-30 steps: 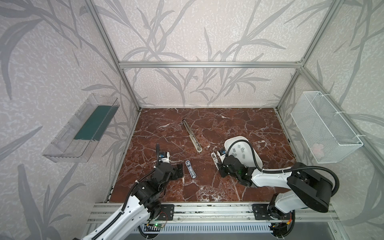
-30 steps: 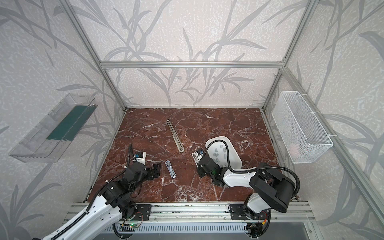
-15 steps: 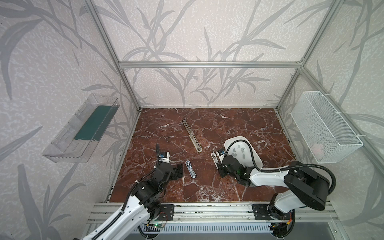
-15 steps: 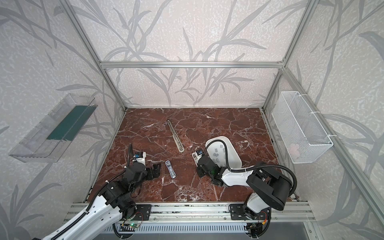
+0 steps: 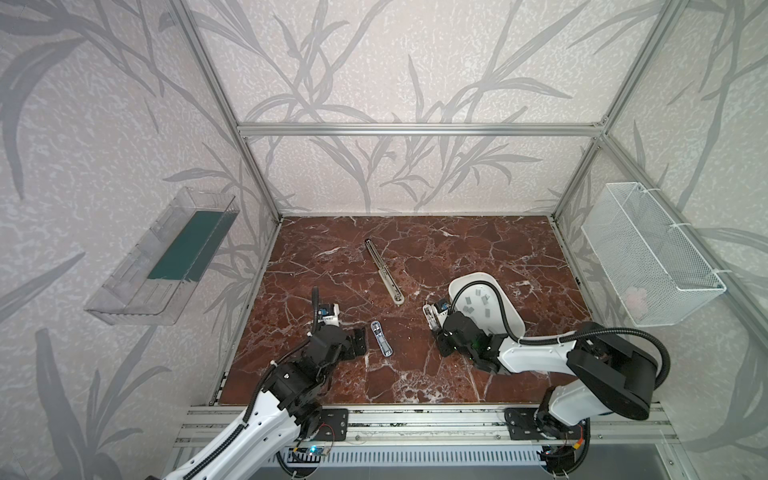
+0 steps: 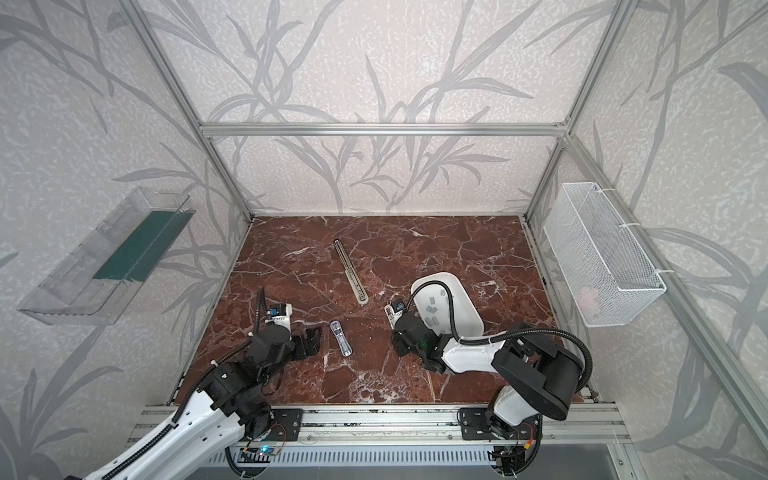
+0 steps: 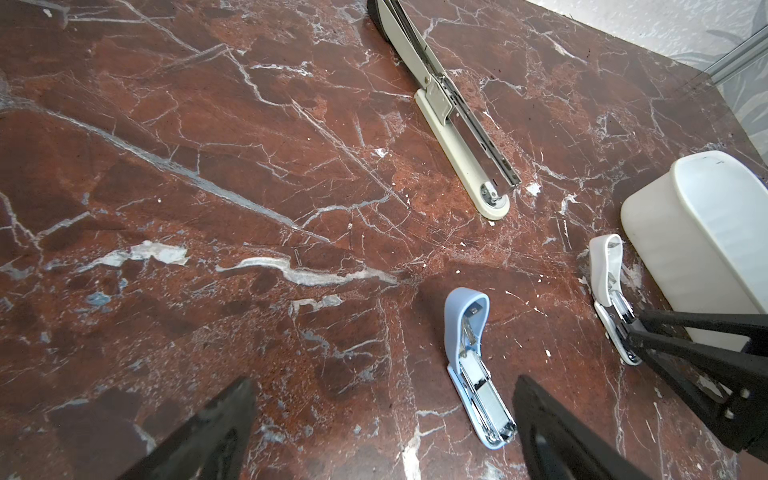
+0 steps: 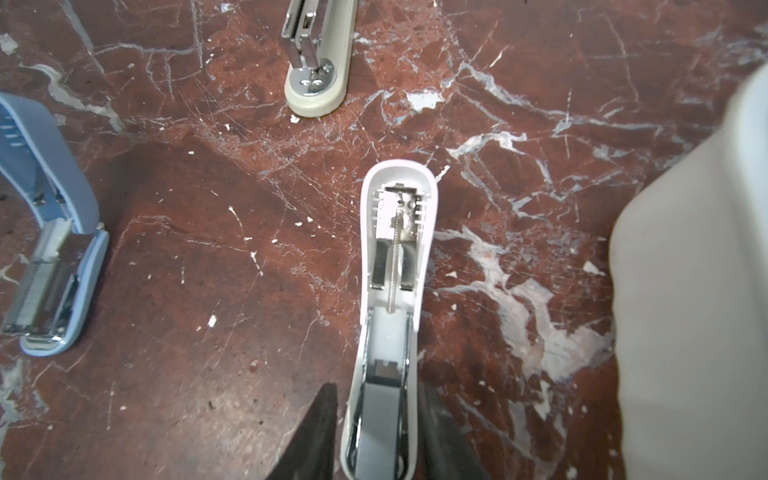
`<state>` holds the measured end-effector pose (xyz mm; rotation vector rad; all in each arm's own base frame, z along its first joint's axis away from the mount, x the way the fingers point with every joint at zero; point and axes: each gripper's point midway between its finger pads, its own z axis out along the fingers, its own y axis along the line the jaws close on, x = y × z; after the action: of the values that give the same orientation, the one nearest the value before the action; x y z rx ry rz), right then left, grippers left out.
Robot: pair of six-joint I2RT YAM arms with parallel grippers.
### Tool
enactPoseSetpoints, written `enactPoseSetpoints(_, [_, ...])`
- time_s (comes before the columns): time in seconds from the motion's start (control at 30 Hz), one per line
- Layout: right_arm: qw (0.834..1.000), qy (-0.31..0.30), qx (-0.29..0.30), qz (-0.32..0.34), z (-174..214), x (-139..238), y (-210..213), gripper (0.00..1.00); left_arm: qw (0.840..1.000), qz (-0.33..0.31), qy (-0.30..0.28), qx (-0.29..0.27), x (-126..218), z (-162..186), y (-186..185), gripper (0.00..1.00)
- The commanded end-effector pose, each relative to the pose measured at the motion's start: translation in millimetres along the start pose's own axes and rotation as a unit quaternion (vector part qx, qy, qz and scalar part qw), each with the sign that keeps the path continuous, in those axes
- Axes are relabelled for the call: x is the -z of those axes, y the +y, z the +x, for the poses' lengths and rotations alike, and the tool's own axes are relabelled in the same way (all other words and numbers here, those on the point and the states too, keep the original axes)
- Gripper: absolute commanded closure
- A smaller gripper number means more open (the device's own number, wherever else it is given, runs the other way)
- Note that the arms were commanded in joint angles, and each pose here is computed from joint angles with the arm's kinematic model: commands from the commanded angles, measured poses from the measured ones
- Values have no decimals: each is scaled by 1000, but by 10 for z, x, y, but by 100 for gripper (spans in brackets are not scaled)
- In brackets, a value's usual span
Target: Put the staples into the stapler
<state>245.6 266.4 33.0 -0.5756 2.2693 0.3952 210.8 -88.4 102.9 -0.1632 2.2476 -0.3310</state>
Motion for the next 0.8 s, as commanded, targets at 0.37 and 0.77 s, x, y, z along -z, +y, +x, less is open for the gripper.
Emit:
enactPoseSetpoints(0.37, [999, -32, -11, 21, -249, 210, -52, 67, 1000, -12, 0, 2, -9, 20, 58, 3])
enactPoseSetpoints(0.77, [996, -12, -43, 71, -100, 139, -233, 86, 1000, -7, 0, 2, -18, 18, 38, 3])
